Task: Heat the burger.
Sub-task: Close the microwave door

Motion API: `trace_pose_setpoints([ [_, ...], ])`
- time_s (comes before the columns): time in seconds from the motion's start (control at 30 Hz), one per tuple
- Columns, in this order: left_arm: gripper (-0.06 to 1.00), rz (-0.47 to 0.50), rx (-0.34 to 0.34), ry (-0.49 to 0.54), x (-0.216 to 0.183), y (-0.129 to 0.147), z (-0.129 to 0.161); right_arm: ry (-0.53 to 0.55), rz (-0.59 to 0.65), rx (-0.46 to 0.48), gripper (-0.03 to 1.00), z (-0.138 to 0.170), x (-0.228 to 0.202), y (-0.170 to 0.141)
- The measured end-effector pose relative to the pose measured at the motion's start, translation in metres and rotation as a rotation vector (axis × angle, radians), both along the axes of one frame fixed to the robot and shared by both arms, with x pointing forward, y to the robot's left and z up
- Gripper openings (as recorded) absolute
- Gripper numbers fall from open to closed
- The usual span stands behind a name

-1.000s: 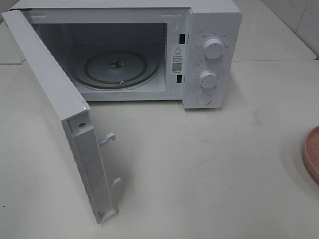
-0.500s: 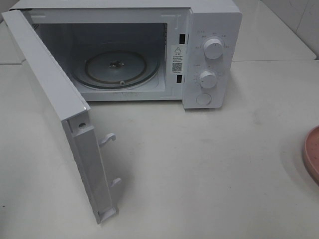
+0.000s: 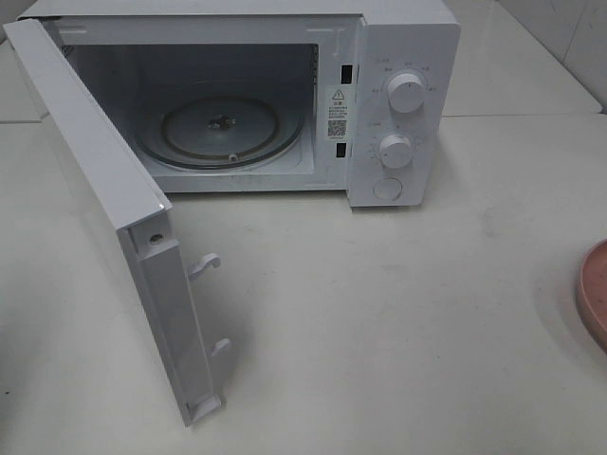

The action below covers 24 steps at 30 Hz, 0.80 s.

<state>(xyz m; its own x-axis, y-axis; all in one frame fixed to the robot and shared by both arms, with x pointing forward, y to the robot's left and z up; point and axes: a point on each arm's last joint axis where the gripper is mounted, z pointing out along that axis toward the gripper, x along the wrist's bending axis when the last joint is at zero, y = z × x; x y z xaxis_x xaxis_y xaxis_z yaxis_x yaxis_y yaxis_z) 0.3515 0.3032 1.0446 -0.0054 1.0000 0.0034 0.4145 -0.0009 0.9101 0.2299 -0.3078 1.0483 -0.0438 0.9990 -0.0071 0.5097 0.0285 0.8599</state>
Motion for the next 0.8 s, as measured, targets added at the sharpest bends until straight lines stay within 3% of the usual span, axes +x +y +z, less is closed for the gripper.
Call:
trace_pose_setpoints([
  [0.5,0.0,0.051,0.033,-0.172,0.033,0.006,-0.05,0.0,0.0,0.0,0.76,0.0,0.0,0.0],
  [0.8,0.0,-0.082,0.055,-0.167,0.056,-0.01,-0.072,0.0,0.0,0.0,0.76,0.0,0.0,0.0],
])
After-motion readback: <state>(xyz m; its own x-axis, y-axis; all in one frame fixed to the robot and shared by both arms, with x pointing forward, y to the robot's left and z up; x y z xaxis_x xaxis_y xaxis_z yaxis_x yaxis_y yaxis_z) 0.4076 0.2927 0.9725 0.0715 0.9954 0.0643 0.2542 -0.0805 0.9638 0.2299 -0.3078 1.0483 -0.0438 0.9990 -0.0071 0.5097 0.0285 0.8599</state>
